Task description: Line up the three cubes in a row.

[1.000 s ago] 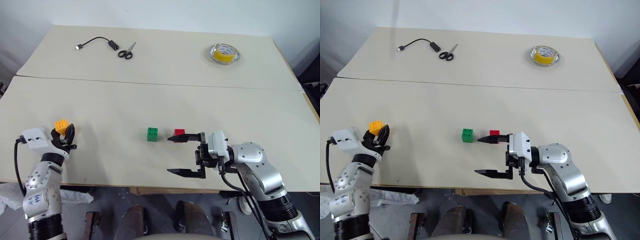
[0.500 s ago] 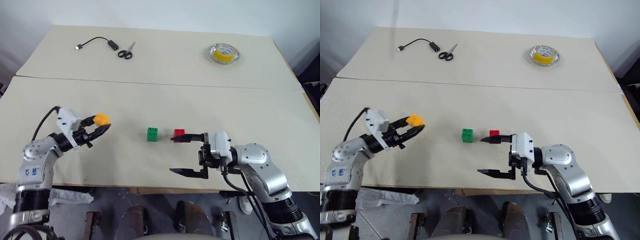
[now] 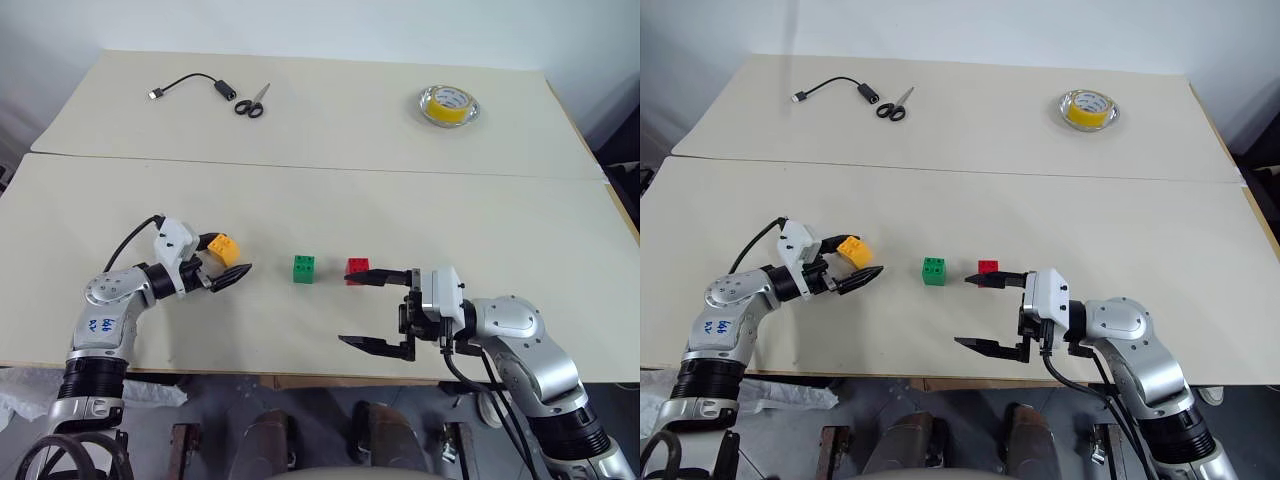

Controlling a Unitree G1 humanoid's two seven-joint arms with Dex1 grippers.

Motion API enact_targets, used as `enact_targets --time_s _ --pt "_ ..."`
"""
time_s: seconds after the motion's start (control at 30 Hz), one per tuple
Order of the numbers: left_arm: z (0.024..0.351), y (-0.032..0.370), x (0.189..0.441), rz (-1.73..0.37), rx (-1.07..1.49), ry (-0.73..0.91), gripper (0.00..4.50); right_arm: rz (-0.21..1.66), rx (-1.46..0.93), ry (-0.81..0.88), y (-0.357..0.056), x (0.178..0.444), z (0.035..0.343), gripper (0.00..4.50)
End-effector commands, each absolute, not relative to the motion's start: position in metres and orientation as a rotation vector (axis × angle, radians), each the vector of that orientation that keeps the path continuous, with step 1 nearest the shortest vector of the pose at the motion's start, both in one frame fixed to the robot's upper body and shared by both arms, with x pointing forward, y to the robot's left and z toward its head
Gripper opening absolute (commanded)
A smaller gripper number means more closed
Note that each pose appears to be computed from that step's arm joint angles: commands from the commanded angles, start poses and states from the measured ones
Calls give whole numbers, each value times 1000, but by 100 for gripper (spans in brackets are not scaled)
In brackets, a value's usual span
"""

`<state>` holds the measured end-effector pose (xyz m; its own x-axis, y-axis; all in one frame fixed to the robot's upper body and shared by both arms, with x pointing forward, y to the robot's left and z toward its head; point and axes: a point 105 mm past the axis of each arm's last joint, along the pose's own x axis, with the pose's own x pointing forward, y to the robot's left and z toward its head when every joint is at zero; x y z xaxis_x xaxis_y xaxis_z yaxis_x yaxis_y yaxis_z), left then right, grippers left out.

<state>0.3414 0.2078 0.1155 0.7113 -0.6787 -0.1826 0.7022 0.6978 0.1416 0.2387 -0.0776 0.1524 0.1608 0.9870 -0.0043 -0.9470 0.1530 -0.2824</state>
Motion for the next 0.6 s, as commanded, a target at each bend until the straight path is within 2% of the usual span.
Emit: enact_targets --time_s 0.03,0.13,0.23,0.47,0.5,0.6 --pt "125 204 339 -713 177 109 447 1403 -250 -253 -75 234 162 450" --pt "122 202 335 -675 148 137 447 1404 -249 -252 -75 234 161 450" --pt "120 206 333 -643 149 157 389 1409 -248 -253 -74 234 162 450" --pt "117 213 342 -726 201 153 167 1417 -253 -249 -74 235 162 450" --pt "117 212 343 -756 212 146 150 1418 -254 -248 -74 235 162 450" --pt "126 210 346 -889 288 89 152 1417 -260 -246 -76 236 162 450"
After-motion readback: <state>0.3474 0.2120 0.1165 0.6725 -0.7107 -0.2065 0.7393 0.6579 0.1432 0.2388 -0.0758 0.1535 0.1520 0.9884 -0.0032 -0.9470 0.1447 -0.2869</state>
